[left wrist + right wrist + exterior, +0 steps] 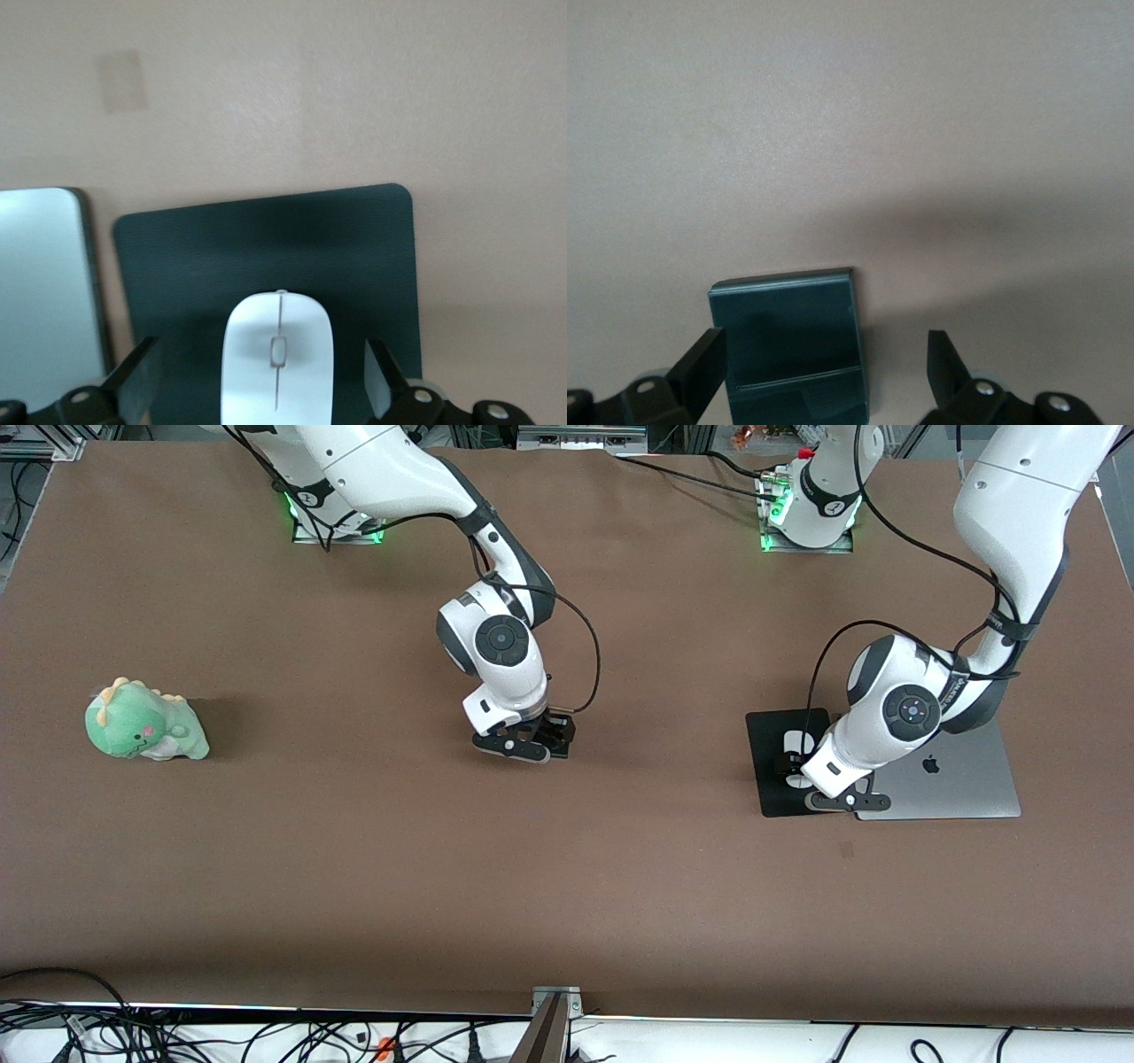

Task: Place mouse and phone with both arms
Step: 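Lower the mouse onto the pad while the right gripper grasps the phone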

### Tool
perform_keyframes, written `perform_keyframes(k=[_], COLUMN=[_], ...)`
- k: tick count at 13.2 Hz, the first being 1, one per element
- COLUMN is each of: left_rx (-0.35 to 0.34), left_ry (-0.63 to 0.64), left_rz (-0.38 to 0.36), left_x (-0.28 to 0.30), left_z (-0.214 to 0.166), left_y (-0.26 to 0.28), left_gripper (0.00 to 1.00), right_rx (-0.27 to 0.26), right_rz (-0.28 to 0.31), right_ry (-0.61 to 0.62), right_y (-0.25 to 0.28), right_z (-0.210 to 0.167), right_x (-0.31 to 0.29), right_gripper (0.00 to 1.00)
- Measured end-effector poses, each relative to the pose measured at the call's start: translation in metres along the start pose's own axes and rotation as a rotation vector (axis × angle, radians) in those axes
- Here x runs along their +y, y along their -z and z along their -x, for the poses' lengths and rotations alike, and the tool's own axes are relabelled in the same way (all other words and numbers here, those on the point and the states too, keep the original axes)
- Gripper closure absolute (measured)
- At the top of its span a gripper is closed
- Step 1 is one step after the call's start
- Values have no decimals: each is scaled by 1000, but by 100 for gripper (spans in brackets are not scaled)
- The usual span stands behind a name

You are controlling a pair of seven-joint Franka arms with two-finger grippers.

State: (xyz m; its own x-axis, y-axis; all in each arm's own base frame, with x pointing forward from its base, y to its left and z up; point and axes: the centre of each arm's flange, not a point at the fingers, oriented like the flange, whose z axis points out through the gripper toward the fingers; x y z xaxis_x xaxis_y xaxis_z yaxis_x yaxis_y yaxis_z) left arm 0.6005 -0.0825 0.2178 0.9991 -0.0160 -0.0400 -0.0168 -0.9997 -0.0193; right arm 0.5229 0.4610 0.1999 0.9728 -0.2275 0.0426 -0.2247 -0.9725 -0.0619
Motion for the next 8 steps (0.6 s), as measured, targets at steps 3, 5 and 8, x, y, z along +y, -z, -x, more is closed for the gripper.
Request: perform_keyframes(k=[3, 5, 8], left_rx=[41, 70, 86], left_ry=[-20, -22, 38], left_rz=[-53, -78, -74], left_x=[9, 19, 18], left_z=[1, 5, 10], left_y=[63, 99, 155], left_gripper=[0, 0, 0], right_rx=[10, 13, 26], right_rz=[12, 9, -8], right_ry=[31, 38, 40], right_y=[-11, -13, -12], right_z=[6, 8, 5], right_x=[-6, -11, -20], right_gripper=[0, 0, 0])
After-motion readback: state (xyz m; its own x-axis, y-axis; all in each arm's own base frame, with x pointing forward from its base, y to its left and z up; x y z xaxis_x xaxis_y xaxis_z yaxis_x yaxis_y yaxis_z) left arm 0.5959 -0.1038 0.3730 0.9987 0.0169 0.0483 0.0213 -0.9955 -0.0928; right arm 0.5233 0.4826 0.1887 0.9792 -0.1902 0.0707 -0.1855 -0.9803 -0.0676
